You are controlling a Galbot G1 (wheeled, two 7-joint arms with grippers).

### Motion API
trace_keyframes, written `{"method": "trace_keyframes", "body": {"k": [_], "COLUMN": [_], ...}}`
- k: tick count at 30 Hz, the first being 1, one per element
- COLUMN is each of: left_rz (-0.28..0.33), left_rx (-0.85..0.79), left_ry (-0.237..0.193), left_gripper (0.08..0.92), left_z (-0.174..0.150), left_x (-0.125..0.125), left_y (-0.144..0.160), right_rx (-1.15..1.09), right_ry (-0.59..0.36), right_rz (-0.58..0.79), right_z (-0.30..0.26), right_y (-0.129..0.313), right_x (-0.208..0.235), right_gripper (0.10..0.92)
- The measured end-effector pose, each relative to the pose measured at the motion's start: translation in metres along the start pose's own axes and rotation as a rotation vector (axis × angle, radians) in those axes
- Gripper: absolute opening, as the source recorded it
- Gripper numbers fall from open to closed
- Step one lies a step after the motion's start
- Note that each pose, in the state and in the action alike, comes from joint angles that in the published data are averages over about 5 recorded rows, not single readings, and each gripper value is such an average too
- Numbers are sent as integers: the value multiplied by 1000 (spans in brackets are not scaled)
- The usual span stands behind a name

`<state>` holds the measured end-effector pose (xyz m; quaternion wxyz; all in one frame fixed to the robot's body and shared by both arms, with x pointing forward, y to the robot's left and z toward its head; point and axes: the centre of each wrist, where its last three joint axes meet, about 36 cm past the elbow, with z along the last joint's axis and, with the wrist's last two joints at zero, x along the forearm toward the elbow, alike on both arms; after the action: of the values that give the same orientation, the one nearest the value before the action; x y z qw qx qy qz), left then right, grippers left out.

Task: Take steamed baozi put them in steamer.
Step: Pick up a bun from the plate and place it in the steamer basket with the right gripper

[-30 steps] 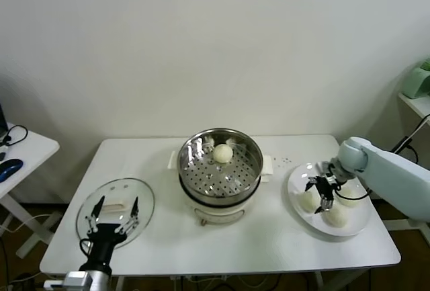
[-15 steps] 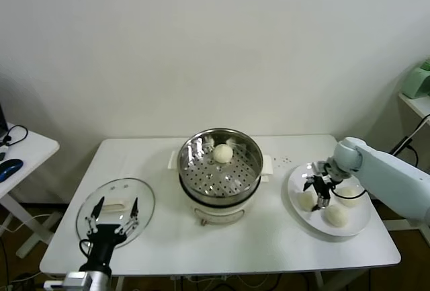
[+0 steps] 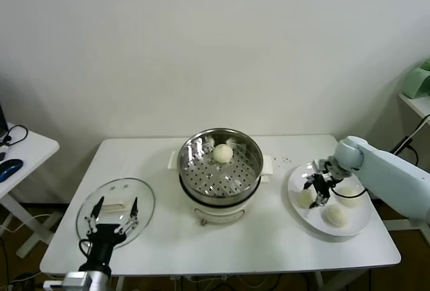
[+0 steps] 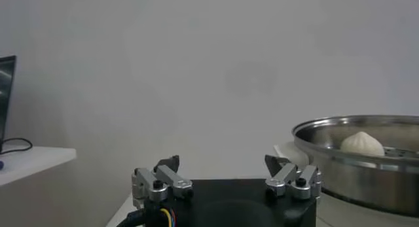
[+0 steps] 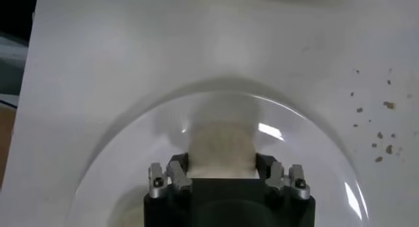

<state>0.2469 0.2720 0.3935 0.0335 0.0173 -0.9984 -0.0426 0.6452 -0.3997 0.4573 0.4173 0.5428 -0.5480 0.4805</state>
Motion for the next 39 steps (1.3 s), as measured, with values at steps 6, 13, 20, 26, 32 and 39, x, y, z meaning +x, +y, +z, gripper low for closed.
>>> {"method": "trace_keyframes", "body": {"k": [6,13,20,26,32,39], "left_rz": [1,3,12,18,16,12], "left_rx": [0,-1,-3,-6,-9,-17], "left_ry": [-5,-8,-17,-29,-30,-34], "left_gripper": [823,823,823,823,823,823], "left_z": [-3,-5,-9,-14,-19,-24], "left_x": [1,3,3,0,-1,0], "left_y": [-1,-1,-4,-7,-11,-11], "right_rx": [-15,-28,-26,-25,11,64], "right_ry": [-22,-72,-156,-249,-301,-307], "right_rz": [33,96,156,176,156,85], "right_z": [-3,-25,-76,-133,-200,-274], "right_y": [-11,-42,-75,-95,-107,-110], "right_x": [29,91,163,207,214,180], "right_gripper": [653,653,653,653,653,653]}}
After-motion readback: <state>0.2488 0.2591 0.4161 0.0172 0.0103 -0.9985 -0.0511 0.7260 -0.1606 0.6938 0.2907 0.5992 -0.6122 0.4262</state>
